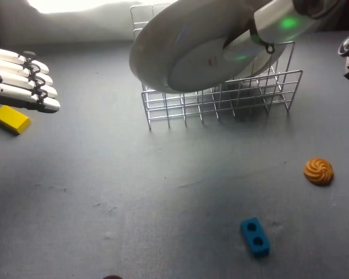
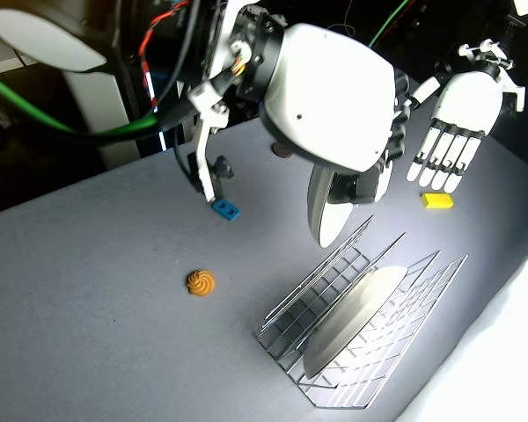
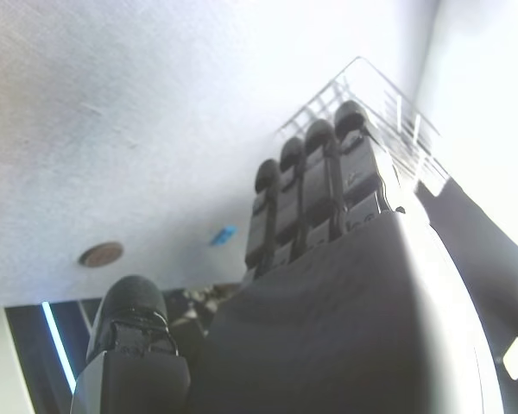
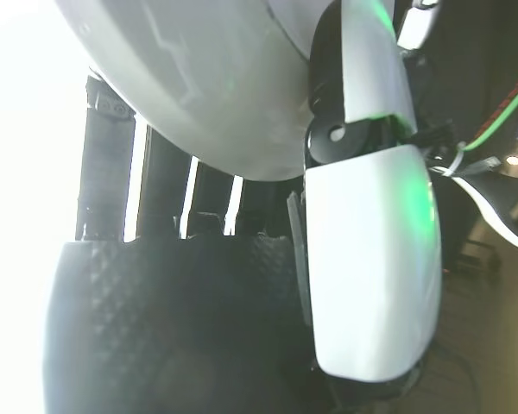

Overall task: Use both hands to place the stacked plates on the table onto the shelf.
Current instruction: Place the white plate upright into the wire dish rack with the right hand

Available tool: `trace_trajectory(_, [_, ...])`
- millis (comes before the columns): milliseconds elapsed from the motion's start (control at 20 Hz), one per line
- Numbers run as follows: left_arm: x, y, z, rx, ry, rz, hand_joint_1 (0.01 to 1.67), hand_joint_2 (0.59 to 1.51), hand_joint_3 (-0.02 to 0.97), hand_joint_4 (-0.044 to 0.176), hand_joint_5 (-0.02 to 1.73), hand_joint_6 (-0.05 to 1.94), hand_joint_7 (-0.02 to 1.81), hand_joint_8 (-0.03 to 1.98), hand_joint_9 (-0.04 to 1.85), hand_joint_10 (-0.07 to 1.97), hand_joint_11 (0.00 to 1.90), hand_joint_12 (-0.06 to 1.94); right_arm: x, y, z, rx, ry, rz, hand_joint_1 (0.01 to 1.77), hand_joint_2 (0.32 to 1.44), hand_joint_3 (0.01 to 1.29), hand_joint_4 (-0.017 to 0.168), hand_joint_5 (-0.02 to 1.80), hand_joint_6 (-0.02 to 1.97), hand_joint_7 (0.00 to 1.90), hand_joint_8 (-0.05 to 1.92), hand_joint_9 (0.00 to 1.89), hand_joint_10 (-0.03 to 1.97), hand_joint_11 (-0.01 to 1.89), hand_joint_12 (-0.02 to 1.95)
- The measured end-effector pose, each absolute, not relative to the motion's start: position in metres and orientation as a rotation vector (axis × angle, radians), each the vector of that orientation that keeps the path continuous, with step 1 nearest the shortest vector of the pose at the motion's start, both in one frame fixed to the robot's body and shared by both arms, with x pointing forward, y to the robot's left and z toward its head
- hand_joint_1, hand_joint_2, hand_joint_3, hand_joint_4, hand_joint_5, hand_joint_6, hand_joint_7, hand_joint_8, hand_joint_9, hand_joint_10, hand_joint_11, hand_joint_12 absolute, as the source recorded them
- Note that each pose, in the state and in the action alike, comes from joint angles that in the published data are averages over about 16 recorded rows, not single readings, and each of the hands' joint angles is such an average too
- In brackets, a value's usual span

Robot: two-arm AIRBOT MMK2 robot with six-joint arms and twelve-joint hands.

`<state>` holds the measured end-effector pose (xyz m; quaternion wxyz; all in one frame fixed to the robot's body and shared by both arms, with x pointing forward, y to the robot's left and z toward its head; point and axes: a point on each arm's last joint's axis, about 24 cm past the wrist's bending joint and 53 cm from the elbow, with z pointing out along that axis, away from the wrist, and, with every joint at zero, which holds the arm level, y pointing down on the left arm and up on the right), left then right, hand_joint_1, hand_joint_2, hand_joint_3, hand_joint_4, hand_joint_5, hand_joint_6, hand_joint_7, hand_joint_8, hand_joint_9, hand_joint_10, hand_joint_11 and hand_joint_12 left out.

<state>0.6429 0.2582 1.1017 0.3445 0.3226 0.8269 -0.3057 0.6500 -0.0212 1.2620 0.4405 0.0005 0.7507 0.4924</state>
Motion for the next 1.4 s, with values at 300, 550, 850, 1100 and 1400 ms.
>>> trace_trajectory(300, [0.642,0.258,1.102,0.840,2.147,-0.795,0.02,1.152,0.019,0.000,0.11,0.02,0.11,0.01,0.08,0.01,0.02,0.07,0.669,-0.039,1.258,0.085,1.844,1.206,1.22,0.95,0.01,-0.005,1.06,0.75,1.22,0.60,1.34,0.15,0.94,1.17])
trace_trajectory(550, [0.642,0.257,1.102,0.843,2.147,-0.797,0.02,1.152,0.018,0.000,0.11,0.02,0.11,0.01,0.08,0.01,0.02,0.07,0.683,-0.049,1.251,0.149,1.834,1.200,1.22,0.95,0.01,-0.005,1.05,0.77,1.22,0.62,1.34,0.12,0.94,1.16])
trace_trajectory(850, [0.642,0.256,1.102,0.844,2.146,-0.799,0.02,1.152,0.019,0.000,0.10,0.02,0.11,0.01,0.08,0.01,0.02,0.06,0.699,-0.057,1.238,0.203,1.836,1.178,1.22,0.95,0.01,-0.006,1.04,0.79,1.22,0.62,1.34,0.11,0.94,1.15])
trace_trajectory(1100, [0.641,0.255,1.102,0.846,2.145,-0.802,0.02,1.152,0.019,0.000,0.11,0.02,0.12,0.01,0.09,0.01,0.02,0.07,0.710,-0.056,1.225,0.213,1.850,1.153,1.22,0.95,0.01,-0.006,1.04,0.79,1.22,0.61,1.34,0.09,0.95,1.13])
trace_trajectory(1400, [0.640,0.254,1.102,0.850,2.144,-0.807,0.02,1.152,0.018,0.000,0.11,0.02,0.12,0.01,0.09,0.01,0.02,0.07,0.719,-0.051,1.210,0.203,1.866,1.125,1.22,0.95,0.01,-0.006,1.03,0.81,1.21,0.63,1.34,0.08,0.94,1.14])
